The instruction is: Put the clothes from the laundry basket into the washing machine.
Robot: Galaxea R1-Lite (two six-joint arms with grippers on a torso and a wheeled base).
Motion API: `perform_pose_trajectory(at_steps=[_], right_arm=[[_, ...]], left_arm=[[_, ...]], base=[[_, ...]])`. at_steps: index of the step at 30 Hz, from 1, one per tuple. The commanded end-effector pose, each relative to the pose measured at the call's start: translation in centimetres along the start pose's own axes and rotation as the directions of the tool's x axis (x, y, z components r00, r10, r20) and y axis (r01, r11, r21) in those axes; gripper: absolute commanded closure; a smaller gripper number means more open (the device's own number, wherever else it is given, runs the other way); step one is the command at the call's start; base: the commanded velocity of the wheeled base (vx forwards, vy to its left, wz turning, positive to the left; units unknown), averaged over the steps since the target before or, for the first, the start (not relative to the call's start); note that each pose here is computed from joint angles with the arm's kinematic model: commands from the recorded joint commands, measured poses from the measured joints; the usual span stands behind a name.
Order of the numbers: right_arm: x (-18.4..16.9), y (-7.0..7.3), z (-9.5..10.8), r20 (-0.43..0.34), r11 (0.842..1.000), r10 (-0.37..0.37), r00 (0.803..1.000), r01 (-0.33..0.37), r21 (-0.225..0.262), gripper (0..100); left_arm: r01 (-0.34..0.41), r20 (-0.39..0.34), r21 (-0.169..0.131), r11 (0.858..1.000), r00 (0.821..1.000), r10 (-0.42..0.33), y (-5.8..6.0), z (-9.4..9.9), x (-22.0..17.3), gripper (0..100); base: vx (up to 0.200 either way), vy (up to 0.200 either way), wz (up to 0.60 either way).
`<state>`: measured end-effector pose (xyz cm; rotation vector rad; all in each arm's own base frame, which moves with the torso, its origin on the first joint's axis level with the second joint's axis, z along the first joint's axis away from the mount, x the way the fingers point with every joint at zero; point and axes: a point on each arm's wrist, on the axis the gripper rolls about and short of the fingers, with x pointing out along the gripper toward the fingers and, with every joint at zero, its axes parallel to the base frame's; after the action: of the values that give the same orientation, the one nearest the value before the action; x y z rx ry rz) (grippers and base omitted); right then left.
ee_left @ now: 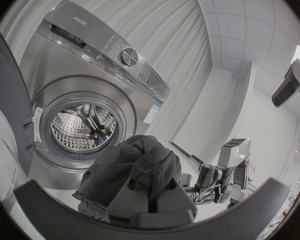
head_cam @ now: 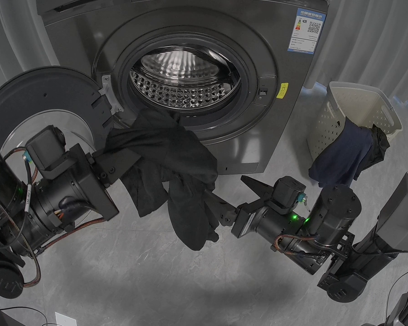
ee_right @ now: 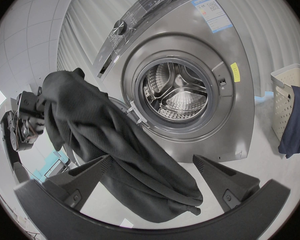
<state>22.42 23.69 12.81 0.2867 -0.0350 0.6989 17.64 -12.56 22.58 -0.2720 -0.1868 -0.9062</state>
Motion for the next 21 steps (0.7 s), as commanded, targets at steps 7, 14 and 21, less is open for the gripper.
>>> perform_pose_trajectory(at_steps=[7, 14, 21], right_arm=[[0.4, 0.4, 1.5, 0.059, 1.0, 0.014, 0.998, -0.014, 0.002, 0], [0.5, 0.7, 2.7, 0.104, 1.0, 0.023, 0.994, -0.024, 0.007, 0], [-0.8, 0.3, 0.6, -0.006, 1.0, 0.005, 1.0, -0.005, -0.014, 0]], left_arm=[[-0.021, -0.034, -0.009, 1.0, 0.999, 0.02, 0.1, -0.9, -0.4, 100], [-0.044, -0.066, -0.011, 0.999, 0.997, 0.044, 0.2, -1.8, -0.8, 100], [-0.18, 0.0, 0.003, 0.984, 0.984, 0.18, 0.9, -1.1, 0.9, 100]], base=[[0.0, 0.0, 0.0], [0.0, 0.0, 0.0], [0.0, 0.0, 0.0]])
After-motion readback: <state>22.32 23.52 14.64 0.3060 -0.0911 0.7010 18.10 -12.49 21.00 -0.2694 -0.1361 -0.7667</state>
